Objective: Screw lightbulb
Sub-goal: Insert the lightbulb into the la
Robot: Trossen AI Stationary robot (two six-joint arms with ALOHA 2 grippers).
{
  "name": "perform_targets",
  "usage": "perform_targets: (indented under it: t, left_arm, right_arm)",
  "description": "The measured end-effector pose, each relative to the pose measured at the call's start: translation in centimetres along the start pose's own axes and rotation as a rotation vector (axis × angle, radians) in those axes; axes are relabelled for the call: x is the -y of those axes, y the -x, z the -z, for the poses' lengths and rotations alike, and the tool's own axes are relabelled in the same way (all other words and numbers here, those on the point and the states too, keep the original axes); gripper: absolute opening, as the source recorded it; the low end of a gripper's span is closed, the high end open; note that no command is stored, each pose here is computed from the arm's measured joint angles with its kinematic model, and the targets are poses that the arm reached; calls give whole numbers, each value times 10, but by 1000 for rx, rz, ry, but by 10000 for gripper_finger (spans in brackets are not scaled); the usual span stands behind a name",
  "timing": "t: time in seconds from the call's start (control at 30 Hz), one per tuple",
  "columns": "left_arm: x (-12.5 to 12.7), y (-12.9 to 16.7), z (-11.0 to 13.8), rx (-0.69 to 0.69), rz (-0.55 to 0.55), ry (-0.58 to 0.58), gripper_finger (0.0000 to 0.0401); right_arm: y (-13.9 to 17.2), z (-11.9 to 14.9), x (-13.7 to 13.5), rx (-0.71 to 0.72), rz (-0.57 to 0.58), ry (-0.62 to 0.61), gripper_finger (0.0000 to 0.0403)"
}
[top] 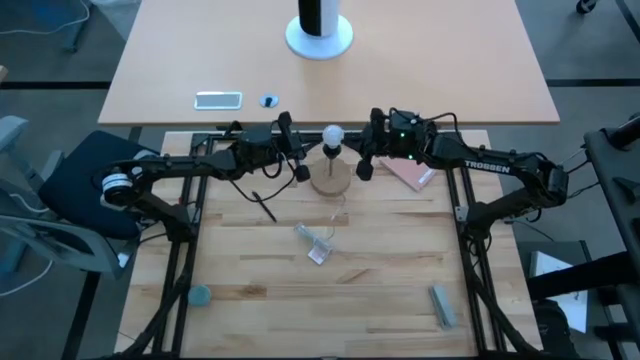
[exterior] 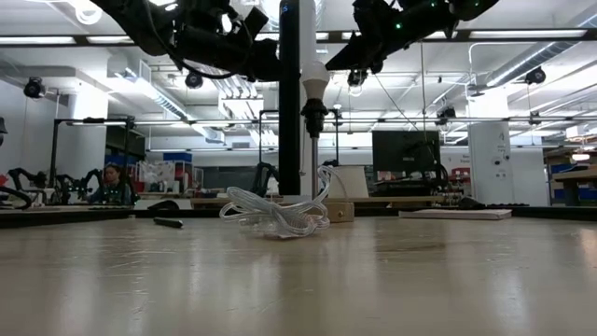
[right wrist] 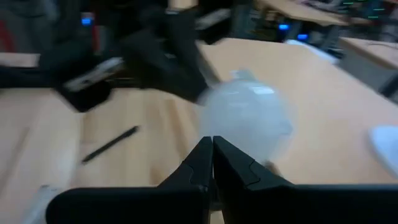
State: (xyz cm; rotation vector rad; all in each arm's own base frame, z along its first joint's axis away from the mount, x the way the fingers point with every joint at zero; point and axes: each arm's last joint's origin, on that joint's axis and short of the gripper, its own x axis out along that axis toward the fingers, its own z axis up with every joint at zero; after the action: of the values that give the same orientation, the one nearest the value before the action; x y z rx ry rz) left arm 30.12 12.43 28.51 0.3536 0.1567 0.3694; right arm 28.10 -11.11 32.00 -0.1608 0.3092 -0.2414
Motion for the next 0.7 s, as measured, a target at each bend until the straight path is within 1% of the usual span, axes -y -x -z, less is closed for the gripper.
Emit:
perform_targets:
  t: [0.1, 0.33, 0.57, 0.7]
  left_arm:
    - [1, 0, 0, 3, 13, 0, 0]
    - [0, 1, 0, -7, 12, 2, 0]
    - [1, 5, -3, -15, 21, 2, 0]
    - [-2, 5, -3, -14, 12, -17, 0]
  right_arm:
    - [0, 0, -2, 6, -33, 0, 7]
    - [1, 0, -3, 0, -28, -11, 7]
    - [5, 2, 5, -69, 182, 28, 7]
    - [1, 6, 15, -75, 225, 27, 7]
